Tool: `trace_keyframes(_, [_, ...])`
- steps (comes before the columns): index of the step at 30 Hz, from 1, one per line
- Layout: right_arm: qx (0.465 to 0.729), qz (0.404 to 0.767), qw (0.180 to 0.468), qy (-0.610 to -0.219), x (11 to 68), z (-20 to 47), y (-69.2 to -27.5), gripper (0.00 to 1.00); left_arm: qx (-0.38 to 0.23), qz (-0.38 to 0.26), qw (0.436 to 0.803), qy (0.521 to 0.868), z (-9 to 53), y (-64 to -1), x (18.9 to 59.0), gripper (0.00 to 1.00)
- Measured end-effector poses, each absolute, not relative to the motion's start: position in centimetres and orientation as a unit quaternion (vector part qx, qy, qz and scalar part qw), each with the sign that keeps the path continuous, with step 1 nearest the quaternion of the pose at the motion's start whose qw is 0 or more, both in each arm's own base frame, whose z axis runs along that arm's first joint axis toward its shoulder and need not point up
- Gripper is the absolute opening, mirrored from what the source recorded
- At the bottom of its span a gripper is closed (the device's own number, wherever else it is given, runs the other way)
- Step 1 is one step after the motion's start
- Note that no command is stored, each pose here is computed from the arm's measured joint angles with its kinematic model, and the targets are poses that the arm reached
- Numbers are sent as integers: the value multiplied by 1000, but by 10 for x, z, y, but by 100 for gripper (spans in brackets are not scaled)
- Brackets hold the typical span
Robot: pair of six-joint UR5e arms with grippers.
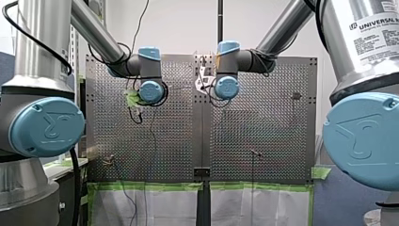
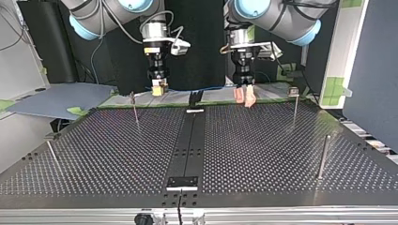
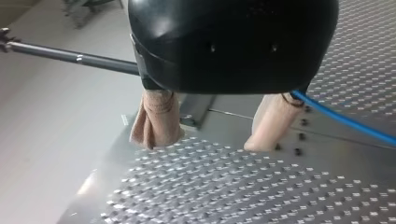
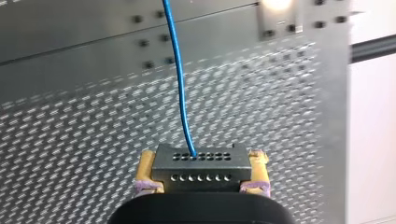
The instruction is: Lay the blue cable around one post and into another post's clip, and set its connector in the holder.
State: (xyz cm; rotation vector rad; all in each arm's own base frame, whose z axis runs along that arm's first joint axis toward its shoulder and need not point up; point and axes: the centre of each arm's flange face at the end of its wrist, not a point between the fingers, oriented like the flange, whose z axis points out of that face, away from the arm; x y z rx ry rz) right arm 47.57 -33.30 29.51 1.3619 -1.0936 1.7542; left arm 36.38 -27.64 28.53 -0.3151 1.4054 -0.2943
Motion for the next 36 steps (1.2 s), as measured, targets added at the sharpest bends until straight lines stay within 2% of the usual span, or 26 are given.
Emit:
trace_keyframes(8, [506, 688, 328, -404, 471, 350, -338, 0, -158, -157, 754, 617, 333, -257, 381, 100])
trace_keyframes(18, [507, 703, 327, -377, 462, 409, -325, 0, -160, -165, 761, 607, 372, -226, 385, 100])
trace_keyframes(29, [549, 682, 313, -367, 460, 407, -314, 0, -174, -185, 768, 587, 419, -191, 382, 100])
trace_keyframes(36, [579, 669, 301, -357, 467, 394, -311, 0, -195, -174, 776, 574, 445, -165, 377, 100])
